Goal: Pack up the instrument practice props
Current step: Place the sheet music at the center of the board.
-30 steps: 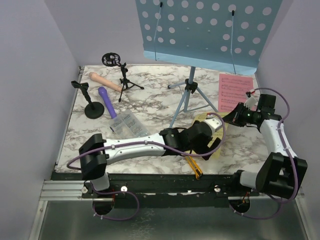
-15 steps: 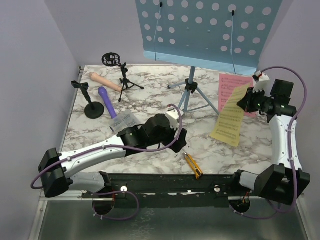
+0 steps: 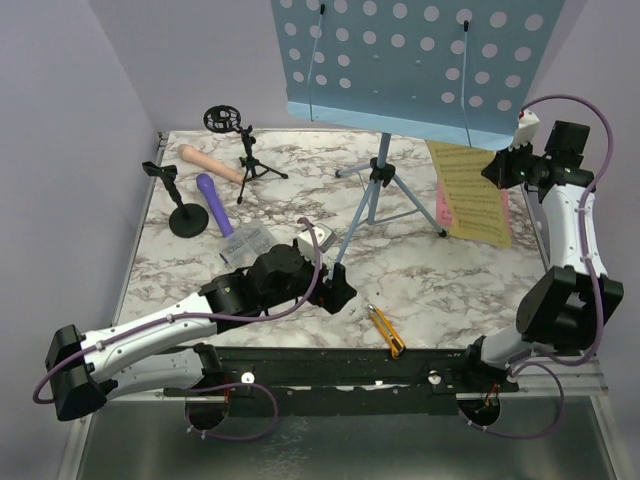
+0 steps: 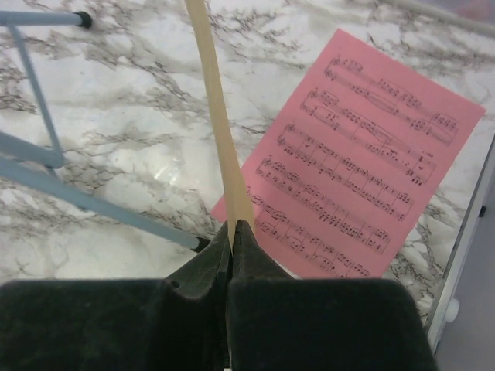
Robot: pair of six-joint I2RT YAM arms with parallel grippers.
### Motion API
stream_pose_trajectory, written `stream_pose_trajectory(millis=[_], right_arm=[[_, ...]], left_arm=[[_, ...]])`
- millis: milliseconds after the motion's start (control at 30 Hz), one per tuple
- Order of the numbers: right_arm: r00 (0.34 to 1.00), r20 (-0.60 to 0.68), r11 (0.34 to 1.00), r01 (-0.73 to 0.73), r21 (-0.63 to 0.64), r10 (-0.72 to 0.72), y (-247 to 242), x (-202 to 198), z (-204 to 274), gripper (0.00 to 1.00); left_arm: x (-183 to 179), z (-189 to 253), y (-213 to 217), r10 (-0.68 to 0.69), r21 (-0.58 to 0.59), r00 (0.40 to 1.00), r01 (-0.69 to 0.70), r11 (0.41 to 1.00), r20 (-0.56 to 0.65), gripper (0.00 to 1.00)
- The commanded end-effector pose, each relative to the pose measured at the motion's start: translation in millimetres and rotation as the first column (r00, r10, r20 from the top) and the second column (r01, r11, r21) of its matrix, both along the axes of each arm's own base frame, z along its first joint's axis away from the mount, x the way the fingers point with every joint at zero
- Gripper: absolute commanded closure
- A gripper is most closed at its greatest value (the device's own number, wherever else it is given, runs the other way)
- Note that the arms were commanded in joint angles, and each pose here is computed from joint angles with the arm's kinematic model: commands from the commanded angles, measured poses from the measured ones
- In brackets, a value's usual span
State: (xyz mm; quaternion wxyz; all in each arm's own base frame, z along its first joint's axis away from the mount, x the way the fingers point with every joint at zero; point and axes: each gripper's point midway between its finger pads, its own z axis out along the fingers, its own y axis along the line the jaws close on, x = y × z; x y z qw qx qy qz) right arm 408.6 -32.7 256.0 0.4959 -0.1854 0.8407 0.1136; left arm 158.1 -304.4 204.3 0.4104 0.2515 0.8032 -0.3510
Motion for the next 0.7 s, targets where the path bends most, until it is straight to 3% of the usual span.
stream_pose_trajectory(millis=[0, 267, 667], right_arm=[[0.993, -0.056, 0.994, 0.107, -0.018, -0.108, -34, 38, -33, 1.0], [0.956, -0.093, 0.957, 0.268, -0.11, -0.279, -90, 101, -74, 1.0], [0.944, -0.135, 0.952, 0.291, -0.092, -0.302, -106, 145, -108, 0.99]], left_arm=[[-3, 10, 14, 0.056, -0.094, 0.998, -0.056, 0.994, -0.007, 0.1], [-8, 20, 31, 0.106, -0.211, 0.994, -0.106, 0.972, -0.012, 0.03], [-12, 12, 34, 0.116, -0.252, 0.992, -0.123, 0.96, -0.045, 0.02]])
